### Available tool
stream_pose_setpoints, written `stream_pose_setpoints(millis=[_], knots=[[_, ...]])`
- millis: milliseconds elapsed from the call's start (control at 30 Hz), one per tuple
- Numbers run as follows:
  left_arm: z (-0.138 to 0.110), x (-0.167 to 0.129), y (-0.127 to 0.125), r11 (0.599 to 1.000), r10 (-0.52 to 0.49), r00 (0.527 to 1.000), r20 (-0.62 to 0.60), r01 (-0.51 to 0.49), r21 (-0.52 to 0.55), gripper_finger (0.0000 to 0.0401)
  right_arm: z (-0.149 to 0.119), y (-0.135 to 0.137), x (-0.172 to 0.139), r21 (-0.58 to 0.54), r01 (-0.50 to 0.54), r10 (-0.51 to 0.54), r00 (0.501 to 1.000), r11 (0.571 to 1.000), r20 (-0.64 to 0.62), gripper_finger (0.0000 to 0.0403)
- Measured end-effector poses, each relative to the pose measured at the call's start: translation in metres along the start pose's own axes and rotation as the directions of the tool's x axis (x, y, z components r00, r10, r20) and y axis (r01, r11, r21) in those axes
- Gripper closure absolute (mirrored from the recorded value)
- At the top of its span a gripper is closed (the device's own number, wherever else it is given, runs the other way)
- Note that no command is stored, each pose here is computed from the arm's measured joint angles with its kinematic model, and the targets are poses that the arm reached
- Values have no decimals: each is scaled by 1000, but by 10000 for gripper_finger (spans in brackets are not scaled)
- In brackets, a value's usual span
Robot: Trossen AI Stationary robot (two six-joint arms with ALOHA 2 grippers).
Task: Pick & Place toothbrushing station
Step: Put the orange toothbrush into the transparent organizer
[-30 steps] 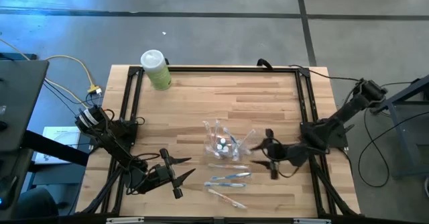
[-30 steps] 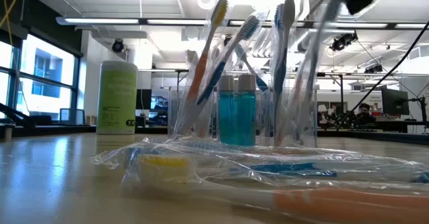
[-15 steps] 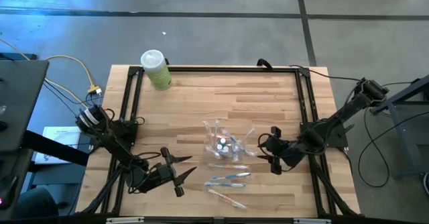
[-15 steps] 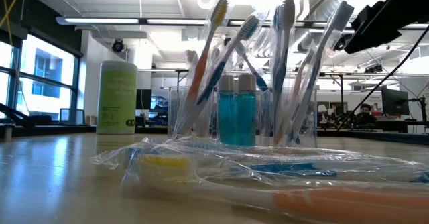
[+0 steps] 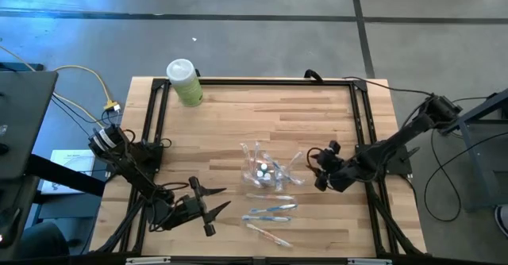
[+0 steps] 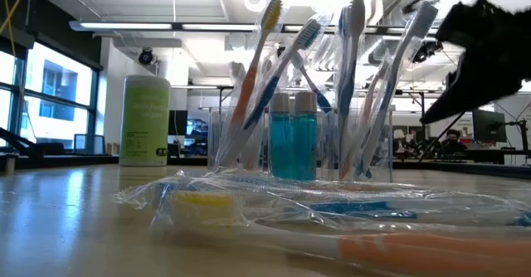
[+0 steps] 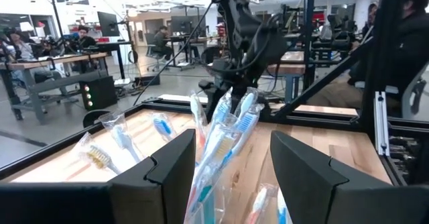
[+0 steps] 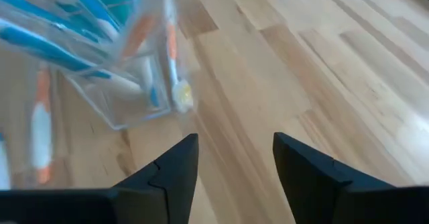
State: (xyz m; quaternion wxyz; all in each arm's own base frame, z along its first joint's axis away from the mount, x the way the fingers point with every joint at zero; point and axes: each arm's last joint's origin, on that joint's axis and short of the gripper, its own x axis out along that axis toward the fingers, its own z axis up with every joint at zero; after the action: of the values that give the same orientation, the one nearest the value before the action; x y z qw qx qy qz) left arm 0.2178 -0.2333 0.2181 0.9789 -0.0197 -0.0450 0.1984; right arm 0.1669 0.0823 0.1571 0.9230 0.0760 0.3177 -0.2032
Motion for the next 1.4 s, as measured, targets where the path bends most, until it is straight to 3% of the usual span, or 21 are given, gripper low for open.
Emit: stream_pose_setpoints(millis=[233,367,633,833,1067,1400], knots=[[0,2,1,1000,6,1000,0,-6,0,214,-33,-13,15,32,-118,113,986,992,123,219],[0,5,2,1000,17,1000,1,-17,0,214,-43,-14,18,-89,-153,167,969,984,181,219],[0,5,2,1000,12,1000,3,-12,-2,214,-53,-8,33,-167,-114,143,974,979,175,219],[0,5,2,1000,9,1000,4,-9,2,214,-54,-8,49,-126,-75,100,973,989,208,219],[0,5,2,1000,9,1000,4,-9,3,214,-53,-6,64,-107,-143,164,960,984,226,219],[0,5,2,1000,8,1000,4,-8,3,214,-51,5,87,-131,-122,146,970,984,194,219]])
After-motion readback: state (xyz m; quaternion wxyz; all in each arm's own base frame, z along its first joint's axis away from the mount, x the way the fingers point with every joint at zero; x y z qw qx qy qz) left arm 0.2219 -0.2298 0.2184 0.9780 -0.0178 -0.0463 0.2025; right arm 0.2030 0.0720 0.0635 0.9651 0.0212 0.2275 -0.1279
